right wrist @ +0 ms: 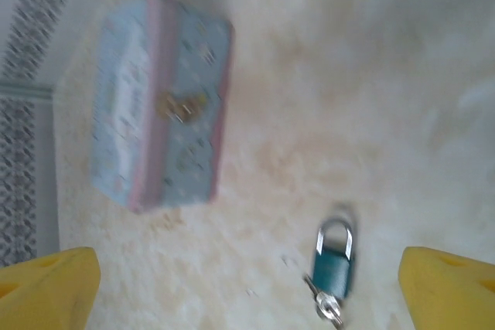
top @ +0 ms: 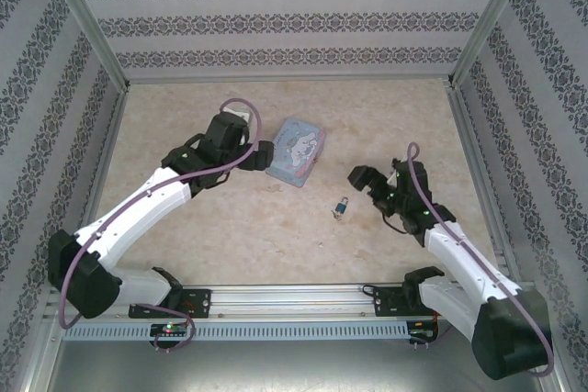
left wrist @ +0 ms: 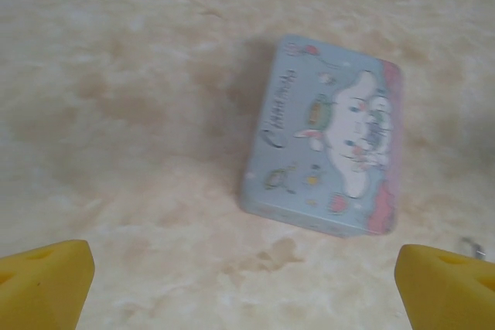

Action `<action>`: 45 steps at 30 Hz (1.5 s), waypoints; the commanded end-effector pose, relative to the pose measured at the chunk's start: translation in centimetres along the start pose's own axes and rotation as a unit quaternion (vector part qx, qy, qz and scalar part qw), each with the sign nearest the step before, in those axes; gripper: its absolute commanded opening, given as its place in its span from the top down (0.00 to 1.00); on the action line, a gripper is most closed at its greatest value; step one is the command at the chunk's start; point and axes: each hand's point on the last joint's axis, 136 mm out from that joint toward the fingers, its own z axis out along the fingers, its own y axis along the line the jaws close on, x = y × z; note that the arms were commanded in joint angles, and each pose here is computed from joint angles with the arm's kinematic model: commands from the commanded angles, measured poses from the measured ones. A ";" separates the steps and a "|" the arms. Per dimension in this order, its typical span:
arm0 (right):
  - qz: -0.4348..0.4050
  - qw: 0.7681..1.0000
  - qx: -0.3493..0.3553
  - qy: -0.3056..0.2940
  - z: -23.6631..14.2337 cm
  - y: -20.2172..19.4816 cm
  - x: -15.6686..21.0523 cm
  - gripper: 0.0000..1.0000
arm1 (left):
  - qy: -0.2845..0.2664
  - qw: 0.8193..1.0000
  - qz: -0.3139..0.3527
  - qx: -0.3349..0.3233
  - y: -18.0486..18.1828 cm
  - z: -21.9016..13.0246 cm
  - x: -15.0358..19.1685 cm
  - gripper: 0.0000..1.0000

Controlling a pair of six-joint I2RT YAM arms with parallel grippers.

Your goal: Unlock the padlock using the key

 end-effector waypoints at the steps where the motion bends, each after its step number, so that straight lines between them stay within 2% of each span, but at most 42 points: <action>1: -0.071 0.993 0.071 -0.063 -2.4 -0.2 -3.7 0.02 | -0.056 0.995 -0.002 -0.082 4.2 -0.5 -1.3 0.01; 8: -0.150 0.951 0.169 -0.210 -4.4 -0.9 -10.6 0.02 | -0.167 0.975 0.018 -0.149 10.4 -2.0 -2.9 0.01; 11: -0.168 0.929 0.206 -0.257 -4.5 -1.9 -12.6 0.02 | -0.193 0.964 0.023 -0.181 13.1 -1.9 -2.7 0.01; 16: -0.237 0.899 0.270 -0.251 -3.2 -3.2 -14.2 0.02 | -0.180 0.960 0.030 -0.211 16.3 0.7 -0.9 0.01; 22: -0.278 0.880 0.293 -0.250 -1.5 -5.5 -15.0 0.02 | -0.171 0.957 0.025 -0.231 19.2 4.2 3.1 0.01; 27: -0.301 0.875 0.286 -0.249 -0.4 -7.4 -15.4 0.02 | -0.161 0.962 0.007 -0.221 20.7 6.9 6.3 0.01; 30: -0.311 0.876 0.273 -0.250 0.1 -8.4 -15.6 0.02 | -0.169 0.963 -0.024 -0.210 21.5 7.3 6.4 0.01; 37: -0.353 0.874 0.176 -0.282 1.9 -7.0 -14.5 0.02 | -0.201 0.961 -0.033 -0.186 21.6 8.7 8.2 0.00; 41: -0.386 0.867 0.128 -0.289 4.2 -7.0 -13.1 0.02 | -0.165 0.975 -0.009 -0.149 20.4 10.4 7.8 0.00; 43: -0.389 0.877 0.138 -0.247 5.1 -6.8 -13.3 0.02 | -0.166 0.975 -0.010 -0.146 20.4 10.5 7.7 0.01; 45: -0.376 0.880 0.123 -0.264 4.9 -6.9 -13.8 0.02 | -0.161 0.976 -0.012 -0.143 20.4 10.6 7.8 0.01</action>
